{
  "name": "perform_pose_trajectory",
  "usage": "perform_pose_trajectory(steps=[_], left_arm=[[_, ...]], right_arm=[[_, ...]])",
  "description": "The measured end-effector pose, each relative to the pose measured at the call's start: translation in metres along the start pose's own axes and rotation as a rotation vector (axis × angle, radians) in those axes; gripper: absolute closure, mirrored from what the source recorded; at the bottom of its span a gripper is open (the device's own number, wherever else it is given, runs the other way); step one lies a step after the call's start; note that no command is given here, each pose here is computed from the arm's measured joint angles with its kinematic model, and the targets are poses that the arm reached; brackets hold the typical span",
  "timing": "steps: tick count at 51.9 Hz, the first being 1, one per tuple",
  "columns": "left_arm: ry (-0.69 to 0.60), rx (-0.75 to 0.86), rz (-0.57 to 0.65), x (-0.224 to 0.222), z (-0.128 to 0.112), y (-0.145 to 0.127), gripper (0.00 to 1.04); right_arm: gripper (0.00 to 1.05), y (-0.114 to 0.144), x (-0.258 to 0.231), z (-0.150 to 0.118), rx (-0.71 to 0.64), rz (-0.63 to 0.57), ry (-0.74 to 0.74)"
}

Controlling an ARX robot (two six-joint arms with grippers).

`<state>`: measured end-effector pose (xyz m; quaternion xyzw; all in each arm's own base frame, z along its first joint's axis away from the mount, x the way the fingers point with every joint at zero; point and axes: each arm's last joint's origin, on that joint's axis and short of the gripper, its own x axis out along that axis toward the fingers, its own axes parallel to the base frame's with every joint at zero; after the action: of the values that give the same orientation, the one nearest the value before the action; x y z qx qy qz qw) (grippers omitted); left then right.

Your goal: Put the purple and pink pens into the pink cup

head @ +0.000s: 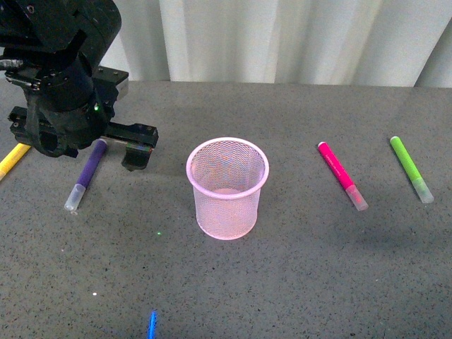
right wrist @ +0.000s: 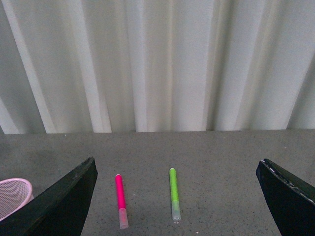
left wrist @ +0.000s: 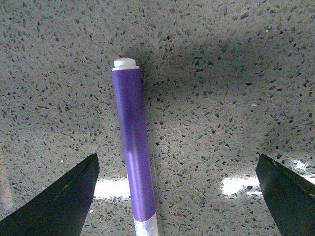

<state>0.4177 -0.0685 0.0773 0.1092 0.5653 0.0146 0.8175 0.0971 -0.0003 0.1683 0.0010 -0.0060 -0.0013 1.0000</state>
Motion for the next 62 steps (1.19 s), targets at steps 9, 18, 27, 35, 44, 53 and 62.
perform_pose_trajectory(steps=[9,18,27,35,44,53,62], left_arm=[[0.013,0.016,-0.002,0.008,-0.002,-0.003,0.07],[-0.003,0.032,-0.003,0.011,0.0,-0.006,0.07],[-0.02,0.054,0.0,0.015,0.001,-0.008,0.22],[-0.035,0.066,-0.007,0.02,0.002,-0.01,0.47],[-0.057,0.074,0.005,0.024,0.004,-0.01,0.74],[-0.084,0.07,0.023,0.026,0.004,-0.008,0.92],[-0.121,0.059,0.043,0.026,0.003,-0.002,0.93]], right_arm=[[0.07,0.0,0.0,0.0,0.0,0.0,0.0],[0.07,0.0,0.0,0.0,0.0,0.0,0.0],[0.07,0.0,0.0,0.0,0.0,0.0,0.0],[0.07,0.0,0.0,0.0,0.0,0.0,0.0],[0.07,0.0,0.0,0.0,0.0,0.0,0.0],[0.07,0.0,0.0,0.0,0.0,0.0,0.0],[0.07,0.0,0.0,0.0,0.0,0.0,0.0]])
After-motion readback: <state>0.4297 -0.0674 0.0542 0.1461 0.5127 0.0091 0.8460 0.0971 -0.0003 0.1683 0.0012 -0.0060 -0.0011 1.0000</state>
